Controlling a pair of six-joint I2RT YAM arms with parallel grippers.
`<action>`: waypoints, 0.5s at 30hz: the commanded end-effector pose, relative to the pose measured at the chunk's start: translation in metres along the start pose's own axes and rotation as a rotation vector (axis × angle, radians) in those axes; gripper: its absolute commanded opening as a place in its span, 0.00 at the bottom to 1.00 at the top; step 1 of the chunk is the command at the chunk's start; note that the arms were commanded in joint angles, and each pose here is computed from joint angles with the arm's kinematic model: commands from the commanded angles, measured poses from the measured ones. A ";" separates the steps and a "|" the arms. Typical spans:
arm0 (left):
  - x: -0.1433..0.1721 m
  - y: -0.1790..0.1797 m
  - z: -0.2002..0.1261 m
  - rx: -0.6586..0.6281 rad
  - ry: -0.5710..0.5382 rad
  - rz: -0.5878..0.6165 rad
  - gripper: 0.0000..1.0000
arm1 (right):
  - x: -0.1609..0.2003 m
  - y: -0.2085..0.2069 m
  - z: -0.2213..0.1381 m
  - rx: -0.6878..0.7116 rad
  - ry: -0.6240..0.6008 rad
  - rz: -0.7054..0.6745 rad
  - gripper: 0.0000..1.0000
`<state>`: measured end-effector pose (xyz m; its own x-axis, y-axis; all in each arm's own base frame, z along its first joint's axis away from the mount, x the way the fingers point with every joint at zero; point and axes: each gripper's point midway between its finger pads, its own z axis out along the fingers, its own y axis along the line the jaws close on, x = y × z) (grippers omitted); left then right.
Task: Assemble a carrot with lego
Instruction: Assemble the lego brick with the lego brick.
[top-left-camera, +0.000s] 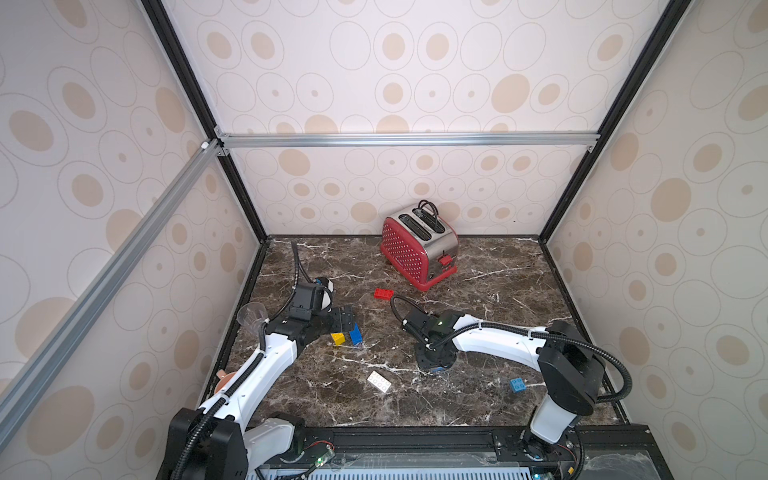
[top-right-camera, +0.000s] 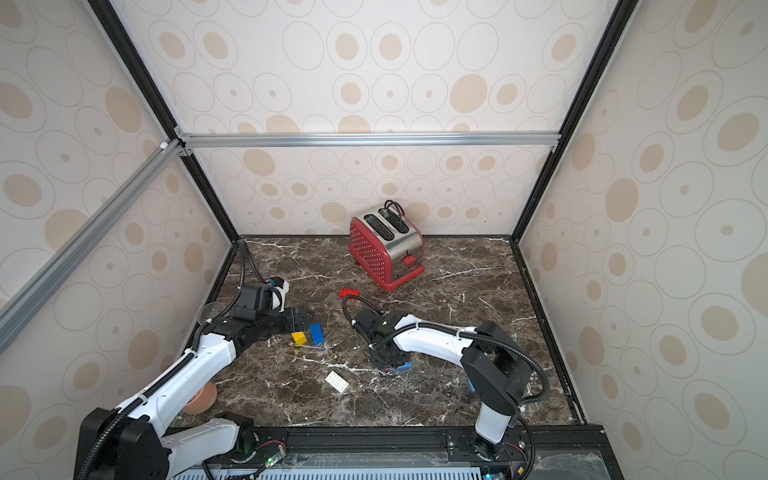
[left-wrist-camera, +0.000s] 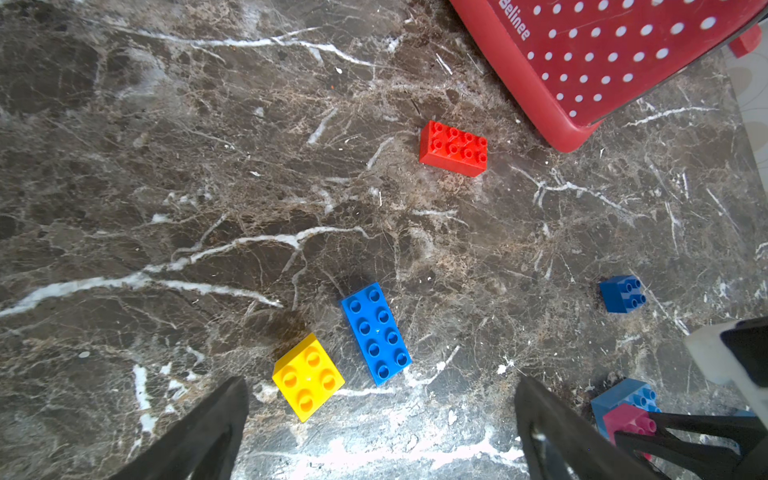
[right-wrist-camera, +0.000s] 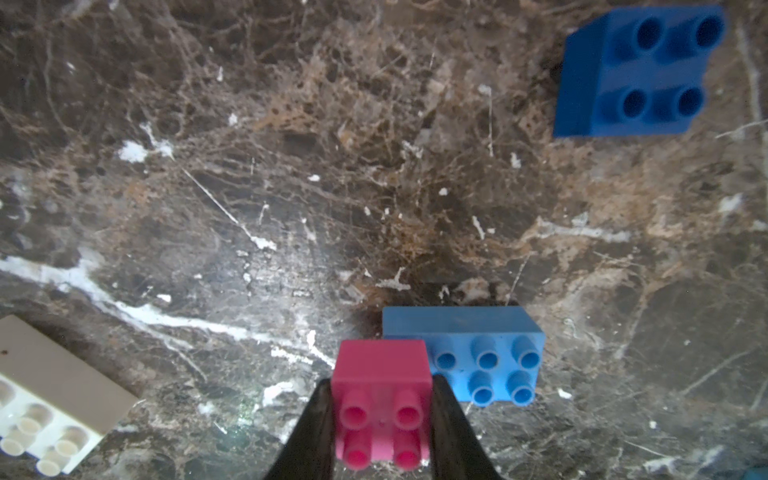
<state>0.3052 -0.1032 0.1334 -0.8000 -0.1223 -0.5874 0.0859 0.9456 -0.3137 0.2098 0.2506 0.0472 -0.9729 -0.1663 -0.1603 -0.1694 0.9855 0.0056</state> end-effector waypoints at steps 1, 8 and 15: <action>-0.001 -0.003 0.001 0.006 0.008 0.005 0.99 | 0.013 -0.009 0.013 0.050 0.043 0.011 0.20; -0.001 -0.002 0.001 0.003 0.009 0.006 0.99 | 0.016 -0.016 0.022 0.097 0.057 -0.007 0.20; 0.000 -0.002 0.002 0.000 0.012 0.006 0.99 | 0.021 -0.018 0.027 0.100 0.073 -0.006 0.20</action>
<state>0.3053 -0.1033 0.1297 -0.8070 -0.1205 -0.5782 0.0824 0.9464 -0.3122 0.2103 0.2506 0.0428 -0.9730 -0.1671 -0.1590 -0.1688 0.9856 -0.0028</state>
